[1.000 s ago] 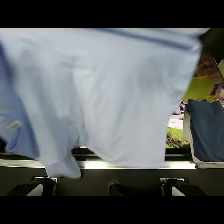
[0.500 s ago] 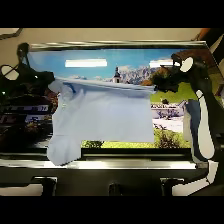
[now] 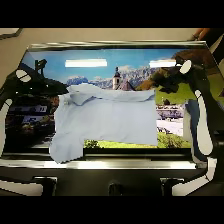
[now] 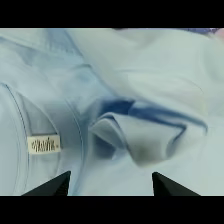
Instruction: Fold the shirts.
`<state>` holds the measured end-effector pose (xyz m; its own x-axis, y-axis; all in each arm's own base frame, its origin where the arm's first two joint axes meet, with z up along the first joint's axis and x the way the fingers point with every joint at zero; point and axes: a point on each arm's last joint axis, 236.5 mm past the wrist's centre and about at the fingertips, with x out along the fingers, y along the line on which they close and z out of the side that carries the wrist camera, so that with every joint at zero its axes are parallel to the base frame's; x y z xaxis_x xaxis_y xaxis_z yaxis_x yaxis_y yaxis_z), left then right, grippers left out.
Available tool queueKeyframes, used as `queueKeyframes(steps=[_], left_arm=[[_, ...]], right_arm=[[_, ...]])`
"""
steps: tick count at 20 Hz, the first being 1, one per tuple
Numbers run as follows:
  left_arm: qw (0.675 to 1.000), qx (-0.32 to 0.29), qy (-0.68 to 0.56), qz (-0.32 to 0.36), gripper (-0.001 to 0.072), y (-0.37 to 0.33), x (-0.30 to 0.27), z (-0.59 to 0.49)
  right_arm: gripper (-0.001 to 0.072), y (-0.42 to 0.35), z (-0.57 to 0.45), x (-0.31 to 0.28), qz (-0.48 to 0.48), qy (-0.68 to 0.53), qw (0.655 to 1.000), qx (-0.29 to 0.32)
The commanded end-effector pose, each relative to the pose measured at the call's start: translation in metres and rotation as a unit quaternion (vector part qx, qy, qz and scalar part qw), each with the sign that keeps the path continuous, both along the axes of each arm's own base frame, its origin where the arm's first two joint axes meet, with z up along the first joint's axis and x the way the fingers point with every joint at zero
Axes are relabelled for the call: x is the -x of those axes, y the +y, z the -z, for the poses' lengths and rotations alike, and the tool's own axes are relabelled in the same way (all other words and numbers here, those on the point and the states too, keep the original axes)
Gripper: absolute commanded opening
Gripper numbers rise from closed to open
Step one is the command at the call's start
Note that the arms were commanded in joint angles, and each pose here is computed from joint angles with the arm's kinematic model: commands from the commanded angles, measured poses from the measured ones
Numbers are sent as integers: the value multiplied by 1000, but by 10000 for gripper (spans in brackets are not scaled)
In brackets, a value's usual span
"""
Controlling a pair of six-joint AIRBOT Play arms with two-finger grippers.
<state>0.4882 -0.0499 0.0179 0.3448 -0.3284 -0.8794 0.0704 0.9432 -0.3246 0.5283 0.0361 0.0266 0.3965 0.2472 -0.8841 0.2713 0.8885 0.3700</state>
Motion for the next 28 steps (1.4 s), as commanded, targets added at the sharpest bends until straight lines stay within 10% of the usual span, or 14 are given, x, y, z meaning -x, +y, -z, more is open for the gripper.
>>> queueKeyframes(steps=[1, 7, 9, 16, 24, 28], left_arm=[[995, -23, 101, -6, 594, 41, 47, -4], [964, 21, 252, -84, 586, 81, 158, 58], [959, 47, 264, -88, 446, 68, 184, 90], [967, 86, 198, -134, 430, 58, 158, 122], [967, 88, 197, -138, 31, 58, 155, 126], [968, 86, 190, -136, 30, 58, 154, 120]], right_arm=[[500, -17, -20, 45, -46, 57, 997, -5], [499, -33, 21, 168, -99, 236, 966, -33], [498, -26, 41, 189, -94, 251, 962, -44], [497, -22, 56, 208, -108, 272, 955, -51], [497, -6, 87, 231, -99, 299, 945, -84], [497, 6, 110, 246, -83, 311, 941, -108]])
